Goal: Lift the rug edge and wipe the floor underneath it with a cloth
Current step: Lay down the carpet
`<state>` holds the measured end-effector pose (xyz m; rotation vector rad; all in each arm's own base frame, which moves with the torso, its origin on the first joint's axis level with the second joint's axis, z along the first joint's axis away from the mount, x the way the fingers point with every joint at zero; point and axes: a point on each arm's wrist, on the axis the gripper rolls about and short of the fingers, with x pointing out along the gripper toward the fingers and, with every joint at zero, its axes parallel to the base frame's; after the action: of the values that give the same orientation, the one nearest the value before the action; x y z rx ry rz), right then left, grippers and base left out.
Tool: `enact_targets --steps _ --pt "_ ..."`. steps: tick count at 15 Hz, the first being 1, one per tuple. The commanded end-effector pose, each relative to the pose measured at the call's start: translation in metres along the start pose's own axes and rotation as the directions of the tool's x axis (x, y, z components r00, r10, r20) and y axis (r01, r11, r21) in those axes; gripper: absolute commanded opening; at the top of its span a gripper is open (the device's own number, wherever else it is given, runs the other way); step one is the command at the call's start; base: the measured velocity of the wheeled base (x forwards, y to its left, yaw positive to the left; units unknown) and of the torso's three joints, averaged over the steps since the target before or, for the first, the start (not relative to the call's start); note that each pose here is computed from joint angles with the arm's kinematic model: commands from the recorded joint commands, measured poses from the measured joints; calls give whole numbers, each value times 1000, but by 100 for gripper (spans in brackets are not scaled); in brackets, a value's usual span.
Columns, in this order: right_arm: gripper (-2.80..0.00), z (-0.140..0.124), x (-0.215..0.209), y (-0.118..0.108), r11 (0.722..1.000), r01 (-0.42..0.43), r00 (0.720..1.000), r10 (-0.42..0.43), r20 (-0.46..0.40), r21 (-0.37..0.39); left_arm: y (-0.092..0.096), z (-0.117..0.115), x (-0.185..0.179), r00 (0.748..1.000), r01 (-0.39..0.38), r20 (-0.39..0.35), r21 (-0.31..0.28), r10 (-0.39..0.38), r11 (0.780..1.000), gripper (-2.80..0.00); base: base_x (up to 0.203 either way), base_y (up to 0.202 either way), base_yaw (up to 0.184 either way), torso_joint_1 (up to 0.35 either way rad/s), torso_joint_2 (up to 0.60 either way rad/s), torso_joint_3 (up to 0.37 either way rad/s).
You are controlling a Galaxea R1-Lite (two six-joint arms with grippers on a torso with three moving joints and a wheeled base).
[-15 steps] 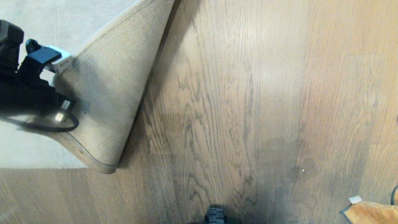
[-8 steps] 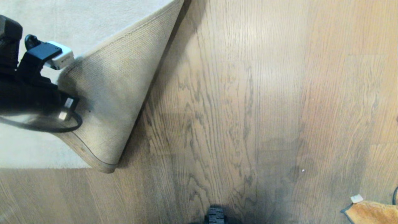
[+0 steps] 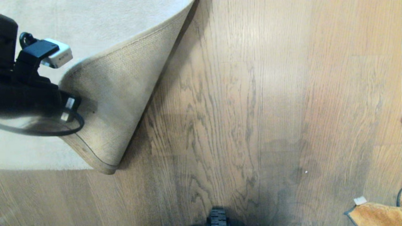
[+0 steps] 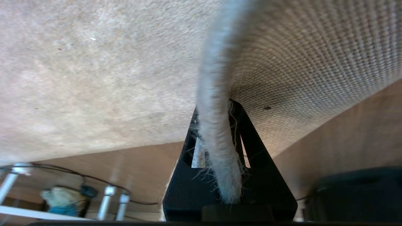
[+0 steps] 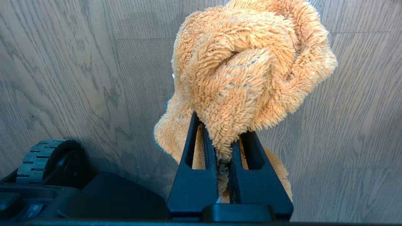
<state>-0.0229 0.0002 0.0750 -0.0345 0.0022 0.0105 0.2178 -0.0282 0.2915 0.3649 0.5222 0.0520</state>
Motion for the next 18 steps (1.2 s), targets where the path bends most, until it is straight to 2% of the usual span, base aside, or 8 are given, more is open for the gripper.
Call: enact_targets --steps 1,9,13,18 --pt "-280 0 0 0 1000 -2 1000 2 -2 -1 -5 1 -4 1000 20 13 -22 -19 1000 0 0 0 0 0 0 0" --pt "-280 0 0 0 1000 -1 1000 1 -2 -1 -1 0 -22 997 40 62 -47 -37 998 0 0 0 0 0 0 0" --pt "-280 0 0 0 1000 0 1000 0 -2 -1 2 3 -44 988 72 140 -98 -58 993 0 0 0 0 0 0 0" --pt "-280 0 0 0 1000 -2 1000 2 -2 -1 6 15 -78 961 127 266 -169 -79 977 0 0 0 0 0 0 0"
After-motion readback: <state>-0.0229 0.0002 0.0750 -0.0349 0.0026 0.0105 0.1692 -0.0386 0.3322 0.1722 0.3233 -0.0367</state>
